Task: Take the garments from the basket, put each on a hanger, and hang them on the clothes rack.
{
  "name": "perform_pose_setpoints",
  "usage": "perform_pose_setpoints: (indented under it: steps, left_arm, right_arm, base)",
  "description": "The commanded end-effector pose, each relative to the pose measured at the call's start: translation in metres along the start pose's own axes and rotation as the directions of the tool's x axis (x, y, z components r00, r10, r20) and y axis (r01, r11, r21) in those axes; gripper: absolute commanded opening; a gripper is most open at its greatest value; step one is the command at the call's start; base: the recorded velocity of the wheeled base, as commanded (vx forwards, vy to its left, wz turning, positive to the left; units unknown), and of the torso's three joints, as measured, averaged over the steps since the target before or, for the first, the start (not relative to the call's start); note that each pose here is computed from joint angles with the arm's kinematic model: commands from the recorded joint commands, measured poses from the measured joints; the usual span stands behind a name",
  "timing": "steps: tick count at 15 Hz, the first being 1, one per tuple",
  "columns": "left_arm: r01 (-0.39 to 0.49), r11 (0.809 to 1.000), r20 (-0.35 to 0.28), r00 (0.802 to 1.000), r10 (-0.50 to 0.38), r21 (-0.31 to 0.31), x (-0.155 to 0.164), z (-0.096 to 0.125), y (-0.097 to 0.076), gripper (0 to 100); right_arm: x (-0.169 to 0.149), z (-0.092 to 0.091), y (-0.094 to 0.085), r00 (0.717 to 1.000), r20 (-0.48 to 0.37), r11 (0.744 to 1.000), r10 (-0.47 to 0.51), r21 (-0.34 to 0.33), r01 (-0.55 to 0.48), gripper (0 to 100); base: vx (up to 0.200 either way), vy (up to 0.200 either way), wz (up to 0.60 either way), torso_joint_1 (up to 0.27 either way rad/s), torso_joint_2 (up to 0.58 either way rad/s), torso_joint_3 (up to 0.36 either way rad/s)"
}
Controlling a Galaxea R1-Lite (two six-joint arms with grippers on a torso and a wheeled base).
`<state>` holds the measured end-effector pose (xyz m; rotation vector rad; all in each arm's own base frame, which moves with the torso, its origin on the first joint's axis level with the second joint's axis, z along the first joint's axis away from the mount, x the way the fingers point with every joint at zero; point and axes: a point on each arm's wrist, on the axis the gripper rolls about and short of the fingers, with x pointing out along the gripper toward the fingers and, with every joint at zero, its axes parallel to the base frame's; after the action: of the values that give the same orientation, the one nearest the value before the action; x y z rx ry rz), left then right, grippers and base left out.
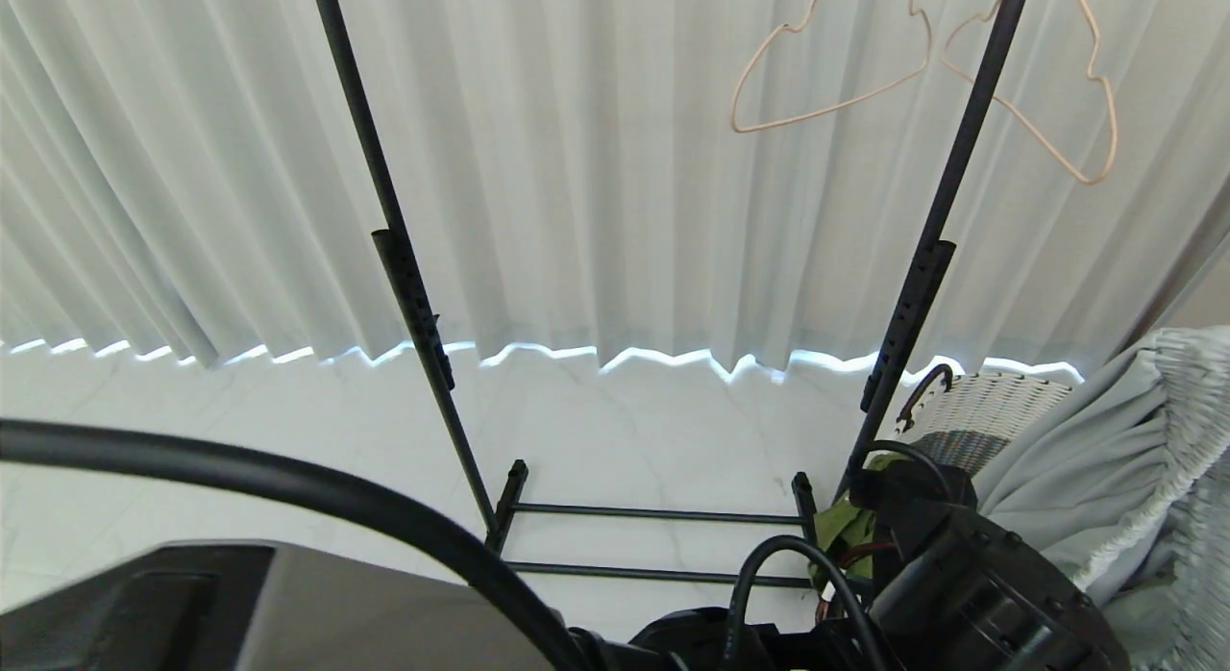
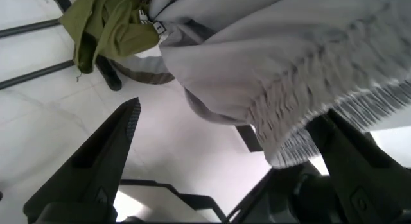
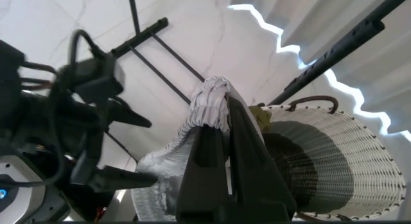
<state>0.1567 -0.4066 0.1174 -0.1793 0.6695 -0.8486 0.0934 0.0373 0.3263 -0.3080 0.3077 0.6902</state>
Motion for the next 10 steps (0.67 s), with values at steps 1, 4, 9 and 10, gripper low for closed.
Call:
perform_pose_setpoints:
  steps: [1, 4, 9, 10]
  left_arm:
    - [-0.037, 0.999, -0.032, 0.999, 0.037, 0.012, 0.018, -0.016, 0.006, 100]
    - [-0.063, 0.998, -0.046, 0.997, 0.064, 0.022, 0.022, -0.025, 0.008, 100]
    - [-0.072, 0.997, -0.072, 0.995, 0.074, 0.036, 0.018, -0.034, 0.009, 0]
    - [-0.075, 0.996, -0.073, 0.994, 0.077, 0.038, 0.016, -0.035, 0.009, 0]
  right_arm:
    - [-0.004, -0.001, 0.002, 1.000, 0.011, 1.000, 0.004, -0.008, -0.003, 0]
    - [-0.007, 0.000, 0.003, 1.000, 0.020, 1.000, -0.001, -0.009, 0.001, 0]
    - [-0.013, 0.000, 0.005, 0.999, 0.037, 1.000, -0.008, -0.017, 0.009, 0]
    - [-0.015, -0.001, 0.006, 0.999, 0.040, 1.000, -0.011, -0.016, 0.011, 0]
  base:
    - [0.000, 0.000, 0.00, 0.000, 0.00, 0.000]
    - [0.000, 0.000, 0.00, 0.000, 0.00, 0.000]
    - [0.000, 0.000, 0.00, 0.000, 0.00, 0.000]
    - [0.000, 0.000, 0.00, 0.000, 0.00, 0.000]
